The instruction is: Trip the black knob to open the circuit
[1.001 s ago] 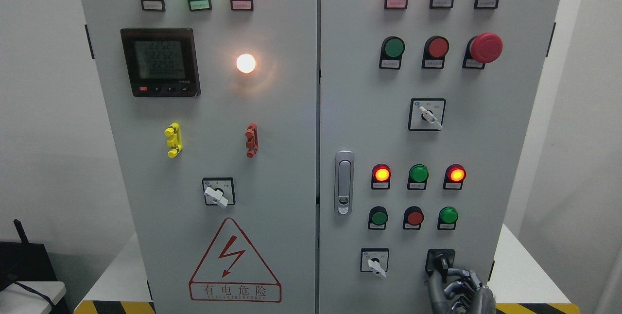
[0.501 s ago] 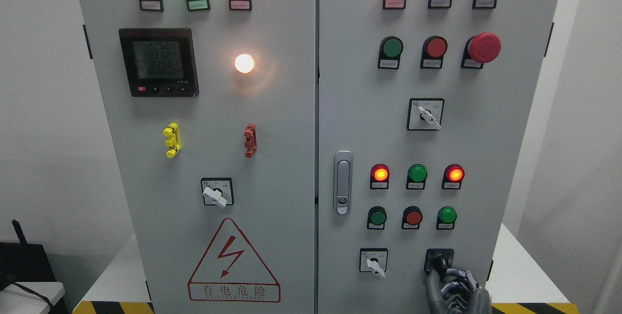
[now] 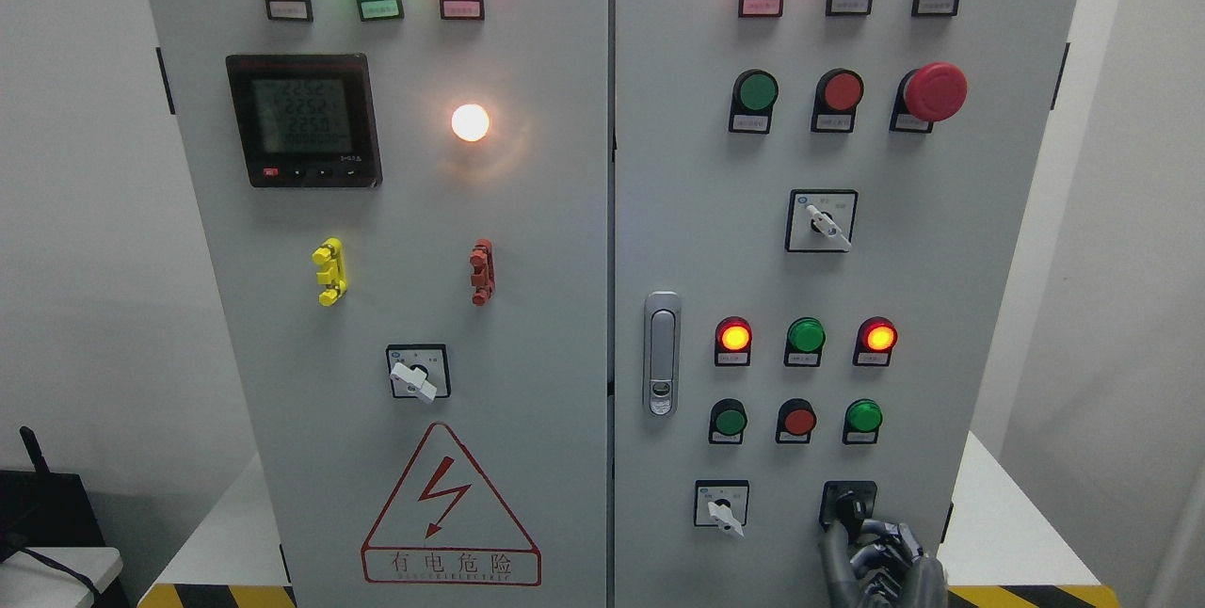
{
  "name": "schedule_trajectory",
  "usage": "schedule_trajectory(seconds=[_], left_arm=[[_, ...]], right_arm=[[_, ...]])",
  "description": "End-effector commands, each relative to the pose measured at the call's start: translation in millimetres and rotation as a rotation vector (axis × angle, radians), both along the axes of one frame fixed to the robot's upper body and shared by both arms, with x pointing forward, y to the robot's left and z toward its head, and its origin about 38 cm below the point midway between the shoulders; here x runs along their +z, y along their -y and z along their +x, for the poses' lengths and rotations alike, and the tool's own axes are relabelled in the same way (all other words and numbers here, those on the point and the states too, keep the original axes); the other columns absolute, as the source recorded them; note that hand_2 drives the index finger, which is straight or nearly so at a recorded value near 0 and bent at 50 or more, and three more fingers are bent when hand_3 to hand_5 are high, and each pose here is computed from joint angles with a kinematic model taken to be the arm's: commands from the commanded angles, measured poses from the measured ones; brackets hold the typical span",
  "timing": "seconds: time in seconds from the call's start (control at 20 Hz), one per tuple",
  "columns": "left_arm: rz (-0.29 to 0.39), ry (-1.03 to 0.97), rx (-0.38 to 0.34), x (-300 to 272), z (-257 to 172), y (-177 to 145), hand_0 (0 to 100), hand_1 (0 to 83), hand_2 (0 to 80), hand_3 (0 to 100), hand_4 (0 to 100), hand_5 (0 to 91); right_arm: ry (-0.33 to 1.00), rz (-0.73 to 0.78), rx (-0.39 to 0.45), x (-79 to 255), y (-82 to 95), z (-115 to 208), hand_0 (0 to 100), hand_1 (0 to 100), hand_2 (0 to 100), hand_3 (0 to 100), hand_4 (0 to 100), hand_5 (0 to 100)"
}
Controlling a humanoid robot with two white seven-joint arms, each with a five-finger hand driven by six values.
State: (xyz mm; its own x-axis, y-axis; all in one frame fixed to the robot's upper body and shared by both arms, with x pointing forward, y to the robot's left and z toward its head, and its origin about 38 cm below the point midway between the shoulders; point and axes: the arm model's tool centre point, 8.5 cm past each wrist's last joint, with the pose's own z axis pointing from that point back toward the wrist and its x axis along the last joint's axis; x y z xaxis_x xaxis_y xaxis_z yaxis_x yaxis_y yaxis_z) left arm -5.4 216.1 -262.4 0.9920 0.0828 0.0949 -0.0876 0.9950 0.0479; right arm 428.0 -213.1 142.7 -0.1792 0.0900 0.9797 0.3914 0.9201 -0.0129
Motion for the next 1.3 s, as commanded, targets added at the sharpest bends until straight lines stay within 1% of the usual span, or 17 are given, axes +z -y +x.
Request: schedule_trajectory(seconds=[0.0,1.25], left_arm=[[-0.001,0.008,-0.033,0.0,5.1,0.4,12,38.9,0.0,0,0,0.0],[-0.001,0.008,-0.033,0.0,5.1,0.4,12,38.9,0.0,0,0,0.0]], right_arm=[[0.005,0.034,0.014,0.8,-2.5,1.0,60,75,59,89,88,92],[0.013,0.062,0.027,3.2,-4.1,2.7,61,74,61,90,89,93]])
